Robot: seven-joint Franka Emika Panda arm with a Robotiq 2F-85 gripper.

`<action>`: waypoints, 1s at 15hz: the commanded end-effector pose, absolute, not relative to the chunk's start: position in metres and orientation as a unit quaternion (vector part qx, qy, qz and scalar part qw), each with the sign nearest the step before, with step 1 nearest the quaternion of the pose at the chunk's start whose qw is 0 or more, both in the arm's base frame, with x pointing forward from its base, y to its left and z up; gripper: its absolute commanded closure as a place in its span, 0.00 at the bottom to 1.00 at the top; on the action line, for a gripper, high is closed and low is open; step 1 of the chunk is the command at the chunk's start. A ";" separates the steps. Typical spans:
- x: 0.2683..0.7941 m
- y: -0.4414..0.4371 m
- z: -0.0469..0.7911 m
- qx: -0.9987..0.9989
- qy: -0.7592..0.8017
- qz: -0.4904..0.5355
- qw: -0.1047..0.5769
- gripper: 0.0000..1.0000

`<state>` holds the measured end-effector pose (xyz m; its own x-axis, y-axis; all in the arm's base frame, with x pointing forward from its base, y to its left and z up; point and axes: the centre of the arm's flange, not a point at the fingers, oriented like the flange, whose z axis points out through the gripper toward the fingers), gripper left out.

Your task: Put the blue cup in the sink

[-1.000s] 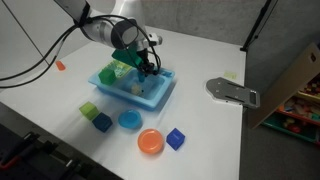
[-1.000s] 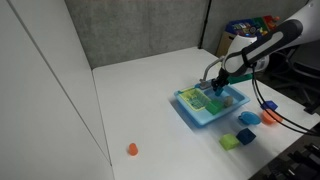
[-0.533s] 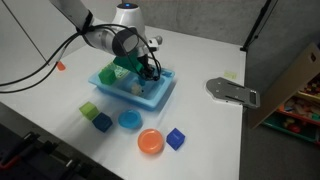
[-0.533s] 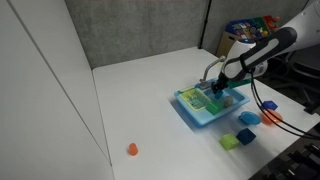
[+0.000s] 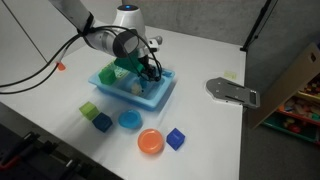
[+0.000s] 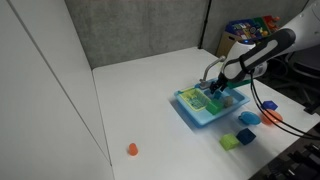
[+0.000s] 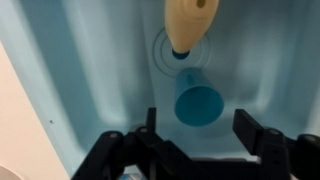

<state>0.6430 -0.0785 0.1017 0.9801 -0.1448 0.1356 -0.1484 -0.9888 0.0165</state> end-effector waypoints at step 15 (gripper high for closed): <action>0.640 -0.081 0.258 0.999 -0.035 0.041 0.002 0.00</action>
<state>0.6577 -0.0779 0.2209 0.9891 -0.1002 0.1082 -0.1016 -0.9948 0.0078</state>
